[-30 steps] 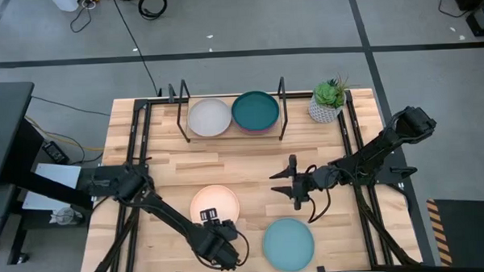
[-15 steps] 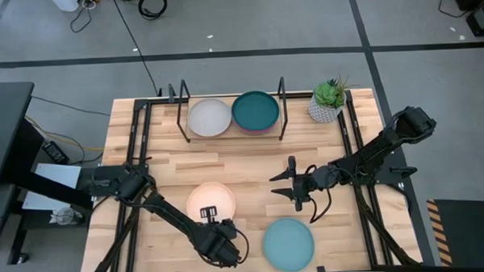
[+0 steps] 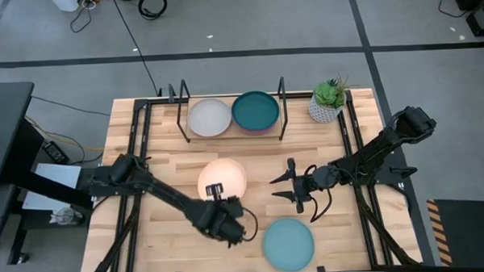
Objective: Place and stack plates onto a shelf
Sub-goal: Stack the white plate on top of the gray plate on the shelf
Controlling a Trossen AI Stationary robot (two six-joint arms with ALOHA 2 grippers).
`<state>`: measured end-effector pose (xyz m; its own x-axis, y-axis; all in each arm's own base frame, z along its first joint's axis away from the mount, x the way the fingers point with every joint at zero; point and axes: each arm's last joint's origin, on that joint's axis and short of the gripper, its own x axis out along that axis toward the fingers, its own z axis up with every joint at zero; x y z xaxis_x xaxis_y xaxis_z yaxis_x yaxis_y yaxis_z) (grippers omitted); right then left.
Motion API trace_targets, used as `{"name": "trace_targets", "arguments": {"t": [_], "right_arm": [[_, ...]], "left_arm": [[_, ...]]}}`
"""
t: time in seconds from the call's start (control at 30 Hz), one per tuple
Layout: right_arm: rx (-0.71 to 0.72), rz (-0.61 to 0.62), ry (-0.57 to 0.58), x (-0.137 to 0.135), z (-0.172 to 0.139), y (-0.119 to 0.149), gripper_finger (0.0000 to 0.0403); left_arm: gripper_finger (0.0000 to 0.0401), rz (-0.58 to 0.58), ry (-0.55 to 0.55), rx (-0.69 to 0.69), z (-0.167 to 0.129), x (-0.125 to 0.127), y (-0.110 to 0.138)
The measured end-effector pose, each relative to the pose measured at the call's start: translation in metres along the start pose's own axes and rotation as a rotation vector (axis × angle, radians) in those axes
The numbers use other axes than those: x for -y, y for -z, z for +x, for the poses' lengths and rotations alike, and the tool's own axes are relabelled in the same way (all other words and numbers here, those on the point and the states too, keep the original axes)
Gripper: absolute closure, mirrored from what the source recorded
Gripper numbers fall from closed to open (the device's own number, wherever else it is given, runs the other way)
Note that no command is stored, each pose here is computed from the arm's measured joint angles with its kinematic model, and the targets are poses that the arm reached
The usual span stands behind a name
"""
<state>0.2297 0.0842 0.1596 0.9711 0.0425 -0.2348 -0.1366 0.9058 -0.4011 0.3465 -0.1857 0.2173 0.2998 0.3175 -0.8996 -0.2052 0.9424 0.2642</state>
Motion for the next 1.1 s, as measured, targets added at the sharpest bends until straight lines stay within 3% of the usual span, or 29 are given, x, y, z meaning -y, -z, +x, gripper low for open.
{"name": "trace_targets", "arguments": {"t": [0.33, 0.6, 0.93, 1.1], "right_arm": [[-0.046, 0.137, -0.046, -0.005, -0.001, 0.005, 0.0216], [-0.053, 0.187, -0.057, -0.014, -0.009, 0.011, 0.0216], [-0.043, 0.191, -0.037, -0.021, -0.013, 0.009, 0.0216], [-0.037, 0.187, -0.036, -0.021, -0.013, 0.009, 0.0216]], "left_arm": [[0.0387, 0.120, -0.029, 0.014, -0.002, -0.047, -0.024], [0.0387, 0.207, -0.035, 0.004, 0.000, -0.066, -0.032], [0.0386, 0.188, -0.033, 0.129, -0.045, -0.115, -0.038], [0.0386, 0.205, -0.028, 0.157, -0.044, -0.135, -0.047]]}}
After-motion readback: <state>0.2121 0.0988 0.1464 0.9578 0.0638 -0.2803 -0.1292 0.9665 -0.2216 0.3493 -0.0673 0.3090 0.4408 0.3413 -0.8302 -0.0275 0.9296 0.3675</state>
